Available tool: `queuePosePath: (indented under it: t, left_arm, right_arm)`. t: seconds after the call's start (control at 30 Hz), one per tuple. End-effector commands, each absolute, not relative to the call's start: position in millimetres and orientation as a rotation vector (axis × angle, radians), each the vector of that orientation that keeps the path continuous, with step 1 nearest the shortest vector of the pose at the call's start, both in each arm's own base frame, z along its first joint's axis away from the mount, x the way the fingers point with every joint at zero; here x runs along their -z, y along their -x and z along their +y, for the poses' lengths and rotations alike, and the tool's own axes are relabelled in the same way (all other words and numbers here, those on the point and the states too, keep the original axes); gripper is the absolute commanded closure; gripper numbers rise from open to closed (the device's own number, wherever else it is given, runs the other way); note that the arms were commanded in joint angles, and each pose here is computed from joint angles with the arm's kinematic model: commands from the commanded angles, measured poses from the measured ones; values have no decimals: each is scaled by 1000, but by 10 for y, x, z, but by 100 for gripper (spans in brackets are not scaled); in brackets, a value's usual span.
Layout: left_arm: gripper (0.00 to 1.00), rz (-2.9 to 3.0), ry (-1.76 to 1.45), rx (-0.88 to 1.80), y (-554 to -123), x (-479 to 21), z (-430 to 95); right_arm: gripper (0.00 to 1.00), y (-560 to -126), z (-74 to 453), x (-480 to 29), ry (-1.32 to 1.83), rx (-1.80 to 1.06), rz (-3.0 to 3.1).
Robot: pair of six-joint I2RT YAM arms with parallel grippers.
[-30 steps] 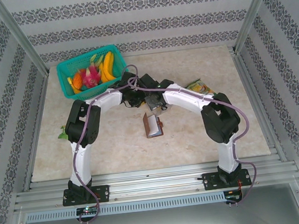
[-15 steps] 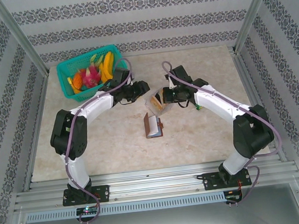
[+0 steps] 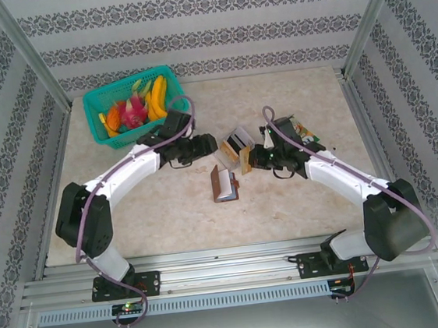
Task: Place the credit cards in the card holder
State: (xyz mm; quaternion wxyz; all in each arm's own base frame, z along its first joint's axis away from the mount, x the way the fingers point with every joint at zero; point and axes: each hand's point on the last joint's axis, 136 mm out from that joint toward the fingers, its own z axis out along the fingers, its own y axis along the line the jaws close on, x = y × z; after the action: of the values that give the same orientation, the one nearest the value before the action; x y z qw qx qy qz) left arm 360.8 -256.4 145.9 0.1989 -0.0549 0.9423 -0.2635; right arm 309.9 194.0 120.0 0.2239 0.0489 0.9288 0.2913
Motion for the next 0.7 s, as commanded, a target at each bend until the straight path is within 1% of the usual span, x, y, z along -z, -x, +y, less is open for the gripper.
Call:
queuePosePath:
  t: [0.0,0.17,0.27,0.47,0.5,0.57,0.67]
  left_arm:
    - [27,2785,62,512,-3137,-1121,-2437]
    - [27,2821,9,486,-2979,-970,-2580]
    - [30,2849,8,464,-2955,-871,-2598]
    - [47,2872,24,354,-2951,-726,-2471]
    - [48,2873,25,345,-2945,-700,-2462]
    - [54,2881,23,332,-2939,-674,-2450]
    - [59,2885,27,330,-2926,-655,-2440]
  right_arm:
    - [100,-3007,2026,-1184,-155,-862,2540]
    - [100,-2919,2047,-1065,-199,-902,2564]
    - [100,-2875,2050,-1013,-187,-868,2581]
    - [100,-2762,2191,-948,-105,-846,2622]
    - [100,-2734,2219,-940,-87,-838,2626]
    - [100,-2695,2227,-913,-74,-805,2644]
    - [100,-2635,2213,-888,-59,-763,2672]
